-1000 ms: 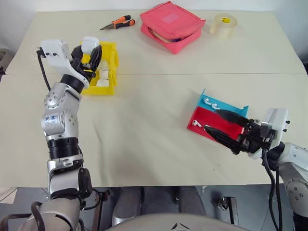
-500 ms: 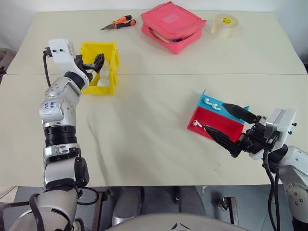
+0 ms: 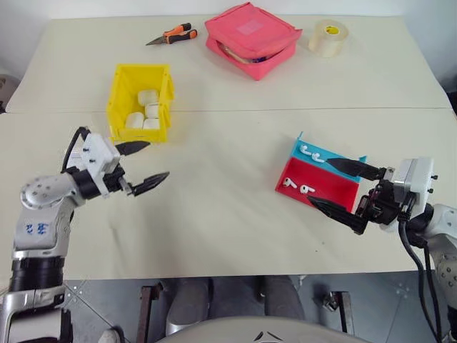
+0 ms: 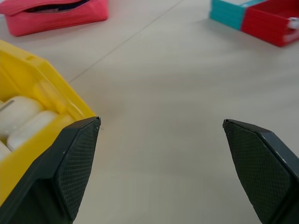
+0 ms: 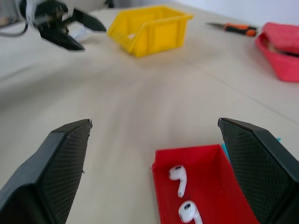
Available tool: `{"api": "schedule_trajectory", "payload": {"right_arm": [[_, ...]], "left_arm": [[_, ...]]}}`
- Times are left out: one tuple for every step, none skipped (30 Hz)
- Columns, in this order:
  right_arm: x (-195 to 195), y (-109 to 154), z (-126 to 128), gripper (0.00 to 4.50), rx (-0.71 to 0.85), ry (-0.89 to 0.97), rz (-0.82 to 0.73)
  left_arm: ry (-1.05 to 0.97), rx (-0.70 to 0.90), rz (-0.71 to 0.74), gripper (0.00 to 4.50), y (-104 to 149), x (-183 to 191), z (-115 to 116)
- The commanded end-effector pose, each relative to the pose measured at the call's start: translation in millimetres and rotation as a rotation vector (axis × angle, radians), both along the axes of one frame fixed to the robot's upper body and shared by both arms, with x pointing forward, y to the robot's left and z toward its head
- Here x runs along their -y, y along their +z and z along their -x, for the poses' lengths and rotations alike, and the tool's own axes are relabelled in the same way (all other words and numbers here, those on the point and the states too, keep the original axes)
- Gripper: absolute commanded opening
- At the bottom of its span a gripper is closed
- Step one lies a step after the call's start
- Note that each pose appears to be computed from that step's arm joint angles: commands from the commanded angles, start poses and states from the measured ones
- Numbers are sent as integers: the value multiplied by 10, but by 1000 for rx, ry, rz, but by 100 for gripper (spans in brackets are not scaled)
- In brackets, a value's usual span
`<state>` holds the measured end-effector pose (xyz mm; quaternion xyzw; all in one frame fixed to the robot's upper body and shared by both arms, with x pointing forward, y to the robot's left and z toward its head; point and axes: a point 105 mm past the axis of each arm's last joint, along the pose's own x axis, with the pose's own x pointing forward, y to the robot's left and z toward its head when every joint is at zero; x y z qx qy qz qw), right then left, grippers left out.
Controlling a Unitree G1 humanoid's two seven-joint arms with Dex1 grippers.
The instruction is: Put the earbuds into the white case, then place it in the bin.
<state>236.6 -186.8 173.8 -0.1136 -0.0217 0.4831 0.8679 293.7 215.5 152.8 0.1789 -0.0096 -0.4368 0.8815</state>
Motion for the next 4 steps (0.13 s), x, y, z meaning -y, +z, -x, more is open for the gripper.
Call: {"api": "schedule_trajectory", "payload": {"right_arm": [[19, 0, 12, 450, 34, 35, 40], [24, -12, 6, 450, 37, 35, 45], [29, -22, -1, 450, 43, 32, 49], [27, -24, -1, 450, 44, 32, 47]], "left_arm": [[-47, 87, -9, 446, 147, 65, 98], [-48, 91, -3, 446, 143, 78, 104], [-40, 97, -4, 446, 133, 82, 102], [-39, 101, 6, 446, 127, 103, 104]]}}
